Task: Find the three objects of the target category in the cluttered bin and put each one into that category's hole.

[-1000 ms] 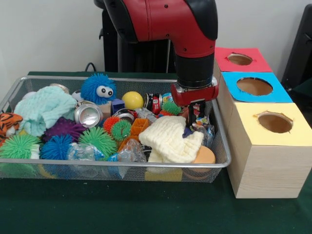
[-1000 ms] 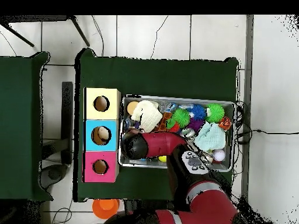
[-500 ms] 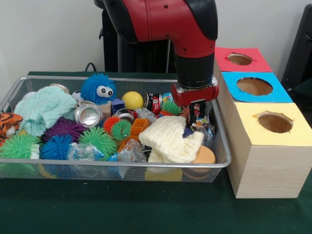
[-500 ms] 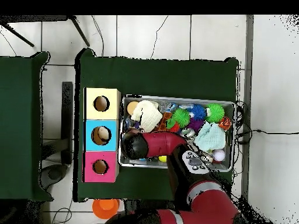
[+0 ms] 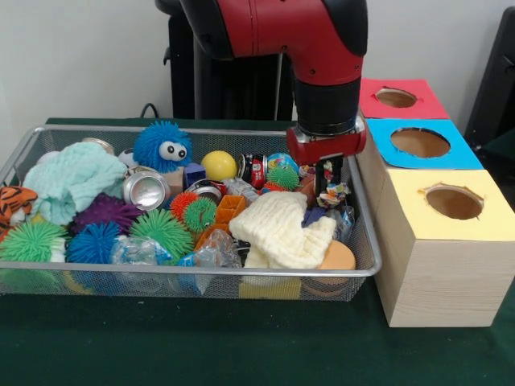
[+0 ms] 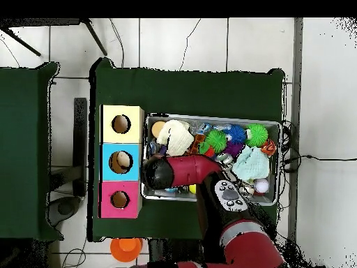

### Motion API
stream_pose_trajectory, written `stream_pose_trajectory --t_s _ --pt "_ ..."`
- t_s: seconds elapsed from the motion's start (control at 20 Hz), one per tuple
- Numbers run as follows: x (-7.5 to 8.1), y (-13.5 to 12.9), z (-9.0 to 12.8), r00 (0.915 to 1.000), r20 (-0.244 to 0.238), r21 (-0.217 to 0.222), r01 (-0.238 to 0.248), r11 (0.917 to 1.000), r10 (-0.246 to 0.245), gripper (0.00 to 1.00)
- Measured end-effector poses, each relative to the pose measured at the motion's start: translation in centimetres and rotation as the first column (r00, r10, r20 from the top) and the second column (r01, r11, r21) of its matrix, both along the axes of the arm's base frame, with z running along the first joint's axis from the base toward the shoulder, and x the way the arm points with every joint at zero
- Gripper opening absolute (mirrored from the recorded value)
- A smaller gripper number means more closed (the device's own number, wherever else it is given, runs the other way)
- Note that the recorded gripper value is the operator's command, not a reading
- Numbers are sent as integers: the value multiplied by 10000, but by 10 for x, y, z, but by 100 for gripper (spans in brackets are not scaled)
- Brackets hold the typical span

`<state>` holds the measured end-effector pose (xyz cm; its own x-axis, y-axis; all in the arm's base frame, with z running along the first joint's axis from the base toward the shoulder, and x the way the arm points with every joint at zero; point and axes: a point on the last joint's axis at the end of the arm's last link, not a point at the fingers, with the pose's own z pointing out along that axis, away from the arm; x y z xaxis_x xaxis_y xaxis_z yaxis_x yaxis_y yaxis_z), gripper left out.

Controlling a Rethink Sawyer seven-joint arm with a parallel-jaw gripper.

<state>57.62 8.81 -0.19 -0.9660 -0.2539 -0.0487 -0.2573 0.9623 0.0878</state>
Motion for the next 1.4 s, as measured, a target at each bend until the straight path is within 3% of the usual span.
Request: stream_pose_trajectory --t_s 0.3,0.65,1.0,1.4 --pt "4 10 27 9959 -805 -335 -439 9985 411 0" --pt "21 17 56 9920 -1092 -646 -706 9954 633 0" --pt "49 19 90 9972 -365 -693 -678 9953 654 0" --pt "74 26 125 9960 468 -705 -732 9948 766 0"
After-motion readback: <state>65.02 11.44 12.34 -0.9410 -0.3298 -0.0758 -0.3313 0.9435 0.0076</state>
